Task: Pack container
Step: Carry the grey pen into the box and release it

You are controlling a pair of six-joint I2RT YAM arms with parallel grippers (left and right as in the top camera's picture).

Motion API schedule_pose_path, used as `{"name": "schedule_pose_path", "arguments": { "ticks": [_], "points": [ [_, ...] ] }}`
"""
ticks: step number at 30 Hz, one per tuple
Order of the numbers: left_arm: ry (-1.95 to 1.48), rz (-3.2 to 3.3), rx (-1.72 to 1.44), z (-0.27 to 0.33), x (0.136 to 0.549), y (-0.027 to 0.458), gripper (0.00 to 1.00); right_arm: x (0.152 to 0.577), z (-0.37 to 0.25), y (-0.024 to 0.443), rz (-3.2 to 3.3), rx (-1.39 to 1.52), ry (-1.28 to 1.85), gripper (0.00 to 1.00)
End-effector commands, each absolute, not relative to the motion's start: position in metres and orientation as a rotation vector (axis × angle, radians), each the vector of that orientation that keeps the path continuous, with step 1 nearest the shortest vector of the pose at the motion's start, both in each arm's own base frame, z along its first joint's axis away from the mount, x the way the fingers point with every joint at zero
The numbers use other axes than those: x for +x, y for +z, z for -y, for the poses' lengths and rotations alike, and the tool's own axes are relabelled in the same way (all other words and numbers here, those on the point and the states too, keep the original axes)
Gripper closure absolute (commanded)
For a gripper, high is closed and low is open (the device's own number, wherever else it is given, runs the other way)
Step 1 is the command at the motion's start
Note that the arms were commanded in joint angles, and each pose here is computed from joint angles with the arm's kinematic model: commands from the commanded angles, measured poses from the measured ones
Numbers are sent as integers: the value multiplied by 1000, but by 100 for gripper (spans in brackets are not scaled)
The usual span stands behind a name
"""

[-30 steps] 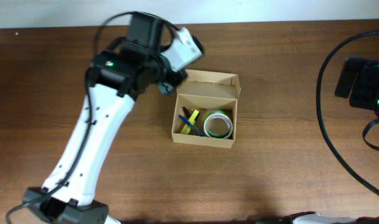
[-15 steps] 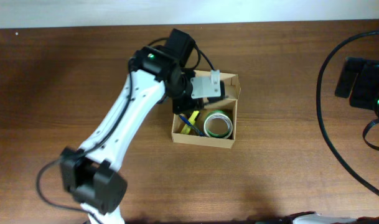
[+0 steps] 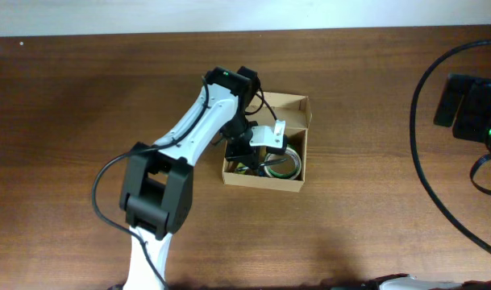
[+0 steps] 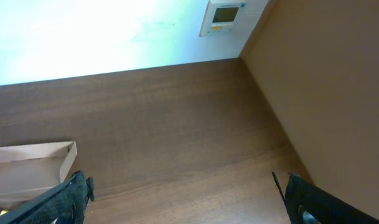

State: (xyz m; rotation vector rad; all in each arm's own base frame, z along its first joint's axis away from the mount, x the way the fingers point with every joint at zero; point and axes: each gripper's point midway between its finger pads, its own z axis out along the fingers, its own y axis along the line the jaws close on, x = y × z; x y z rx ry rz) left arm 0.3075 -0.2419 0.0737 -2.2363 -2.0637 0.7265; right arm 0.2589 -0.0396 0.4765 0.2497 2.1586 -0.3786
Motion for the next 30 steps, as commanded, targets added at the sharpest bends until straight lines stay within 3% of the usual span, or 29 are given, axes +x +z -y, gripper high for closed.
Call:
{"name": "schedule_pose_path", "arguments": {
  "ticks": [1, 6, 8, 13, 16, 23, 30],
  "points": [
    [756, 2000, -2262, 243, 303, 65, 98, 258, 41, 475, -2167, 253, -381, 1],
    [756, 2002, -2266, 243, 305, 63, 95, 258, 41, 475, -2167, 253, -381, 1],
    [755, 2002, -2266, 243, 305, 63, 82, 258, 41, 475, -2167, 253, -381, 1],
    [756, 2002, -2265, 243, 304, 63, 36, 258, 41, 475, -2167, 253, -381, 1],
    [758, 2000, -2259, 242, 303, 64, 21, 258, 41, 475, -2167, 253, -381, 1],
    [751, 2048, -2224, 243, 306, 73, 1, 258, 42, 475, -2165, 256, -389, 1],
    [681, 2265, -2320, 255, 340, 145, 1, 258, 42, 475, -2166, 249, -393, 1]
  ]
}}
